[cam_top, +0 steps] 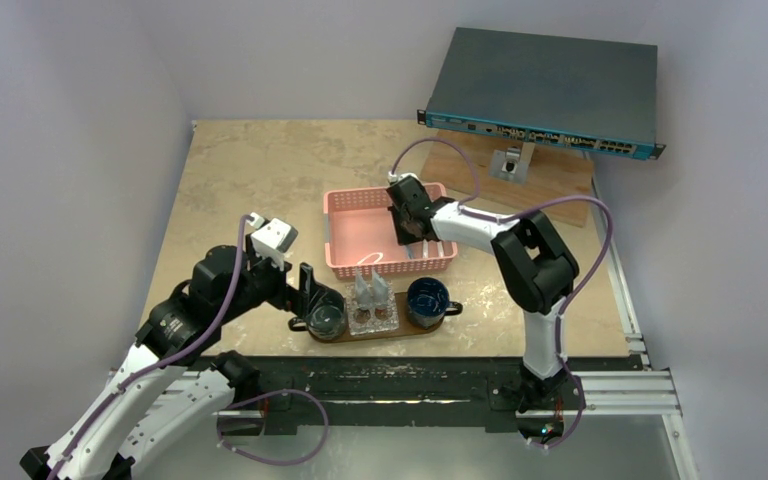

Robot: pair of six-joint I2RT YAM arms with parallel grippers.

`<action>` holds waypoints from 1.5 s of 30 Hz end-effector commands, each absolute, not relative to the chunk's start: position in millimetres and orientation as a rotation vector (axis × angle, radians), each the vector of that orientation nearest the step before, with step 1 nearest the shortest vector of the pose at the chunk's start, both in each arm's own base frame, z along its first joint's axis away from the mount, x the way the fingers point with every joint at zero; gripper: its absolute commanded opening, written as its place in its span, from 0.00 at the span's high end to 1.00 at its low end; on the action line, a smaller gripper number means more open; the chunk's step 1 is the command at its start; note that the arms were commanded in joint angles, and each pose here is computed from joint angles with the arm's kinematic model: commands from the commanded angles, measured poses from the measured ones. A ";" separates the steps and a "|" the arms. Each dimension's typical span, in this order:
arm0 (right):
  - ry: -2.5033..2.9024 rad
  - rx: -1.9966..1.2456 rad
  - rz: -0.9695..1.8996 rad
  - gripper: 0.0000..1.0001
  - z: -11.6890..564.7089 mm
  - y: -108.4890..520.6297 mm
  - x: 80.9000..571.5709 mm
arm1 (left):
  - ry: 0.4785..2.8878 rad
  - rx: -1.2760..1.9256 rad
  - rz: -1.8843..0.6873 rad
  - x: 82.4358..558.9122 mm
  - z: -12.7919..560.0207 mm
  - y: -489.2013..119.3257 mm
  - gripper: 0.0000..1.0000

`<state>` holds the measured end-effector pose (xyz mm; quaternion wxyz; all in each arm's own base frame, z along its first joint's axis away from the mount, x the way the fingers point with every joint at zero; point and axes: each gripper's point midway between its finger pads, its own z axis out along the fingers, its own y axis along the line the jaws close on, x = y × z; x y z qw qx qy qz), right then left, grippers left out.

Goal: Prepare toiletry sets of a toothbrush and toothpaste on the tray

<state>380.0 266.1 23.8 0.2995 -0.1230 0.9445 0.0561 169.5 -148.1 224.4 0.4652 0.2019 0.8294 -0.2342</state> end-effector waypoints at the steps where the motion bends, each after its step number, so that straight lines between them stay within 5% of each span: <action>1: 2.527 -0.338 0.120 1.00 29.3 254.1 368.8 | 1.999 0.503 -0.555 174.6 231.7 -147.5 0.00; 26: 2.092 -0.296 0.468 1.00 219.3 275.1 364.6 | 1.896 0.472 -0.624 186.1 288.9 -162.4 0.00; 45: 1.724 -0.426 1.085 1.00 352.2 301.4 263.8 | 1.795 0.421 -1.095 178.8 340.9 -227.5 0.00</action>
